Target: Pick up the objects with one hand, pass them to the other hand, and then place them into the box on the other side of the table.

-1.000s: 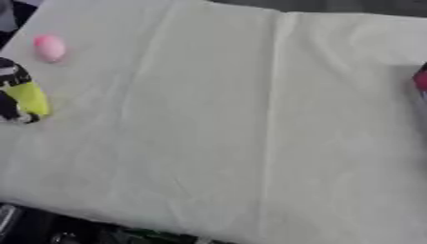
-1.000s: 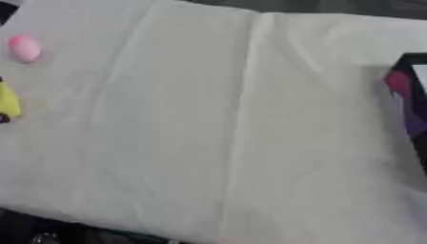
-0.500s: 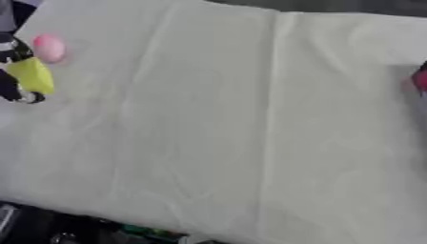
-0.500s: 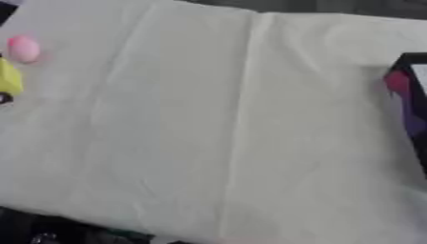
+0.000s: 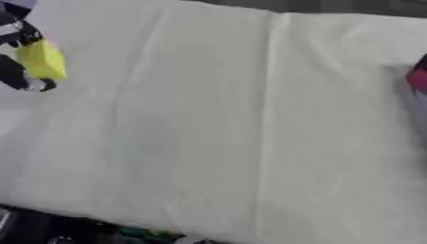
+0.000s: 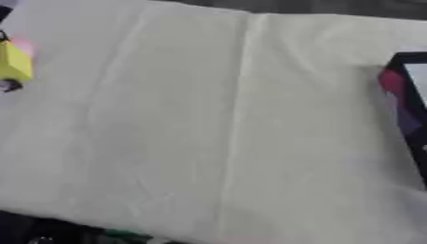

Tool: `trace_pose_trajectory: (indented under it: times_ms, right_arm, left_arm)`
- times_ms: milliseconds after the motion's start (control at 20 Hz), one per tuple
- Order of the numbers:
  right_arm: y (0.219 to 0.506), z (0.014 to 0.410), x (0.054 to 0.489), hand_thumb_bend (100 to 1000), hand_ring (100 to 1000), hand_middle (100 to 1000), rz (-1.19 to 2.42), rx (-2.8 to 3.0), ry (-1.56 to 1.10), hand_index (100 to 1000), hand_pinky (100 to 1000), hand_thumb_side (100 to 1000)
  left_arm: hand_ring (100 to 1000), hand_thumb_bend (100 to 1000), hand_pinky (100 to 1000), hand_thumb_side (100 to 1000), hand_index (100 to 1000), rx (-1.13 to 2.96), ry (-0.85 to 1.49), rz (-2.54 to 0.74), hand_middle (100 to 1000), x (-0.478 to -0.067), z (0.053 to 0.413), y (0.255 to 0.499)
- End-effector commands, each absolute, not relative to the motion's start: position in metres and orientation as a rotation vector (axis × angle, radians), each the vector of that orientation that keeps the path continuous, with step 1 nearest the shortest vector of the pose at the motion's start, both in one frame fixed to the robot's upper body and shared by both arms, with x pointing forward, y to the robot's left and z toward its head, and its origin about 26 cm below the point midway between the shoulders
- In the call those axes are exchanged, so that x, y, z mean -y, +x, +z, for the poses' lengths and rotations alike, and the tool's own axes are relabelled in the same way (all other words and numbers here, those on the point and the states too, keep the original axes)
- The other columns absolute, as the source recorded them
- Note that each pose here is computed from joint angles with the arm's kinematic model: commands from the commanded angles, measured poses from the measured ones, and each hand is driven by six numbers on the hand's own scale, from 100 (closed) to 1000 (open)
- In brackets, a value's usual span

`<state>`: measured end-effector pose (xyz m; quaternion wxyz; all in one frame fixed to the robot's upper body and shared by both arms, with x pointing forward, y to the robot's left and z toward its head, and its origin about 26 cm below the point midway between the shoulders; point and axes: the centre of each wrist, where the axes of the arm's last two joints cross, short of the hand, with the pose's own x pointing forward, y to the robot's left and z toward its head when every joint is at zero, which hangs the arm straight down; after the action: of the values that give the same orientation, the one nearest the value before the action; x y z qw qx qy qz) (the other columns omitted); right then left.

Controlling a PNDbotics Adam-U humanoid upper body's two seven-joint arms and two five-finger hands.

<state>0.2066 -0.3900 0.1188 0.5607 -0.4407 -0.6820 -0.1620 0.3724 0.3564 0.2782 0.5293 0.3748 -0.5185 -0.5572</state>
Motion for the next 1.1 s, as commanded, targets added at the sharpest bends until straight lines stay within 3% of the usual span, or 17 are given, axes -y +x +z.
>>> trace_pose_trajectory:
  times_ms: [50,600,650,700,1100]
  right_arm:
    - [0.209,0.132,0.394,826,701,701,-0.343,1.662,-1.067,785,642,226]
    - [0.223,0.152,0.392,823,712,711,-0.211,1.785,-1.02,791,649,224]
    - [0.225,0.155,0.392,940,715,712,-0.196,1.8,-1.014,792,651,324]
    - [0.227,0.159,0.392,823,718,716,-0.179,1.817,-1.007,792,652,223]
    - [0.244,0.19,0.385,829,731,727,-0.015,1.908,-0.946,798,665,229]
  left_arm:
    - [683,100,794,171,496,1.345,0.877,-1.332,597,-0.342,0.293,0.368]
    - [649,100,774,229,486,1.562,0.741,-1.339,584,-0.295,0.276,0.372]
    - [646,100,774,233,486,1.584,0.718,-1.334,583,-0.291,0.273,0.374]
    - [643,100,773,255,484,1.612,0.69,-1.328,581,-0.286,0.271,0.375]
    - [635,100,768,237,479,1.747,0.66,-1.359,576,-0.247,0.259,0.381]
